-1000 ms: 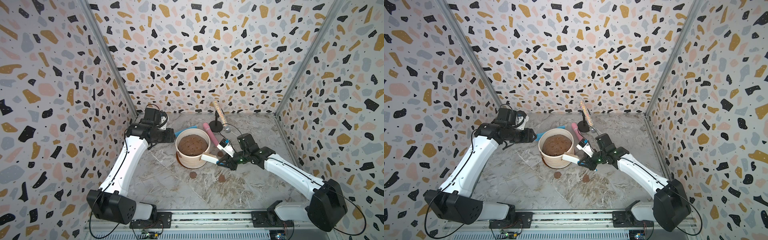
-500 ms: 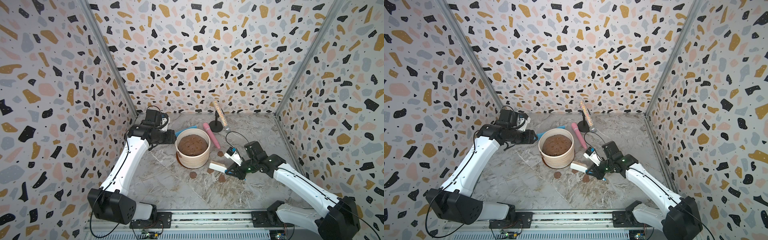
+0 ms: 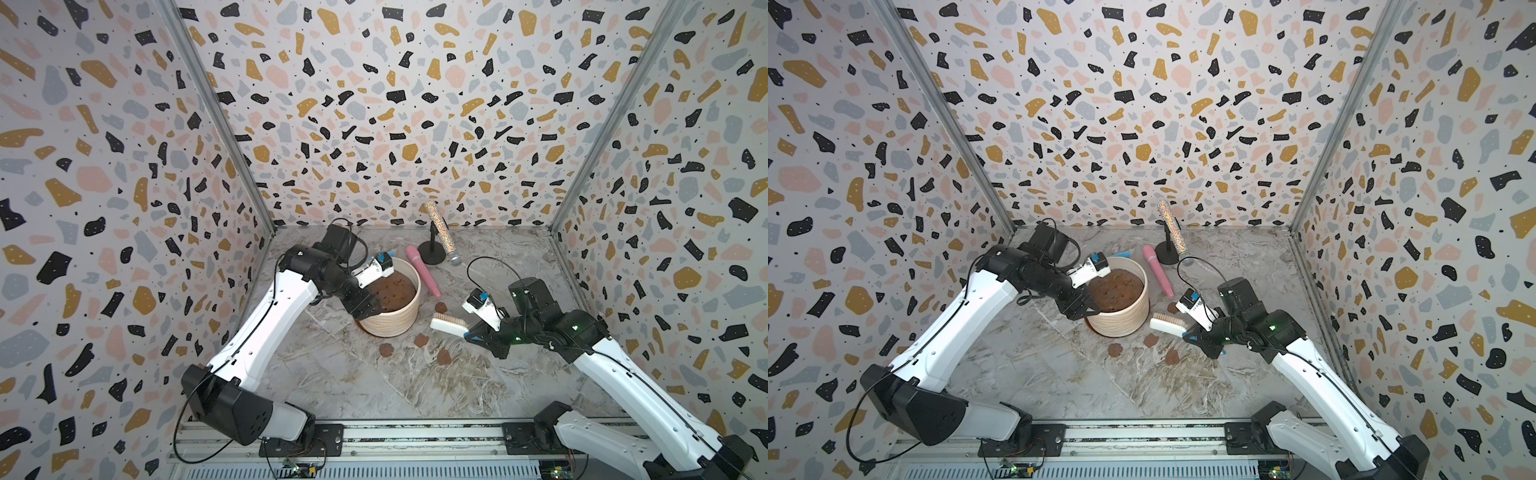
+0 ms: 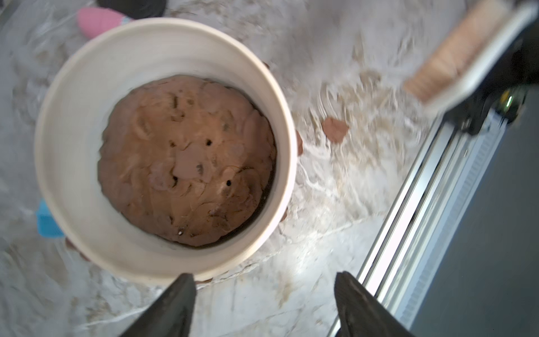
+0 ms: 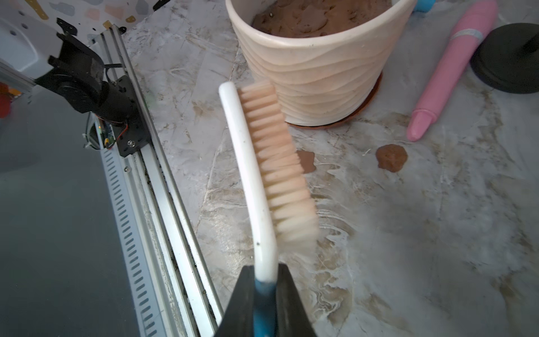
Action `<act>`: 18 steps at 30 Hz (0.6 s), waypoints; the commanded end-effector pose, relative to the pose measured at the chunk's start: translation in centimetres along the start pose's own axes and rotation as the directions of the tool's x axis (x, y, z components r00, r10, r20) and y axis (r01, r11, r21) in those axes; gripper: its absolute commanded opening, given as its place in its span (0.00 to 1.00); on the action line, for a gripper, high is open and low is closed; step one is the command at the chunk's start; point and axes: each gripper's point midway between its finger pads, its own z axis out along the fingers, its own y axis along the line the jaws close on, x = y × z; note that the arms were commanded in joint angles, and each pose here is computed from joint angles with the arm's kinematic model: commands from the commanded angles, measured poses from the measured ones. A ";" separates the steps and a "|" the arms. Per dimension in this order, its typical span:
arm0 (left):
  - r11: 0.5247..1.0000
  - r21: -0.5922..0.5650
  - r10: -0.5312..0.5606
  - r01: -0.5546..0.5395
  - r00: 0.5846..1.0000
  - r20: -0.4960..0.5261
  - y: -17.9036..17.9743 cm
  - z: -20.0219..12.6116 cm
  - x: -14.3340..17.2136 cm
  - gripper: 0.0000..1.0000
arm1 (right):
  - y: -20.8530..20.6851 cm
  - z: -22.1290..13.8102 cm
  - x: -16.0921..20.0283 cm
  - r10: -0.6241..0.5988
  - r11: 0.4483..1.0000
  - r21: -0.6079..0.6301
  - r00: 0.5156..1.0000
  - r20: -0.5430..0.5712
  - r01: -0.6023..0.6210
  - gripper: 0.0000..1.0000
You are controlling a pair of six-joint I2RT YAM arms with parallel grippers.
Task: Scrub the dried mud off the ceramic pot
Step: Rotate the pot on the tray.
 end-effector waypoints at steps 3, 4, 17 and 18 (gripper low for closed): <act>0.951 0.072 0.309 -0.300 0.928 -0.208 -1.3 2.4 1.8 0.78 | -1.4 -0.9 -1.5 -0.012 0.995 0.101 0.997 0.076 0.005 0.00; 0.946 0.083 0.324 -0.314 0.924 -0.205 -1.4 2.7 1.5 0.78 | -1.4 -0.7 -1.6 -0.002 0.995 0.096 0.997 0.082 -0.006 0.00; 0.923 0.187 0.383 -0.338 0.862 -0.332 -0.4 6.1 2.2 0.48 | -1.4 0.3 -1.2 0.028 0.997 0.068 0.995 0.100 -0.035 0.00; 0.922 0.196 0.383 -0.334 0.862 -0.332 -0.6 6.2 2.1 0.41 | -1.4 0.3 -1.1 0.026 0.997 0.069 0.995 0.099 -0.033 0.00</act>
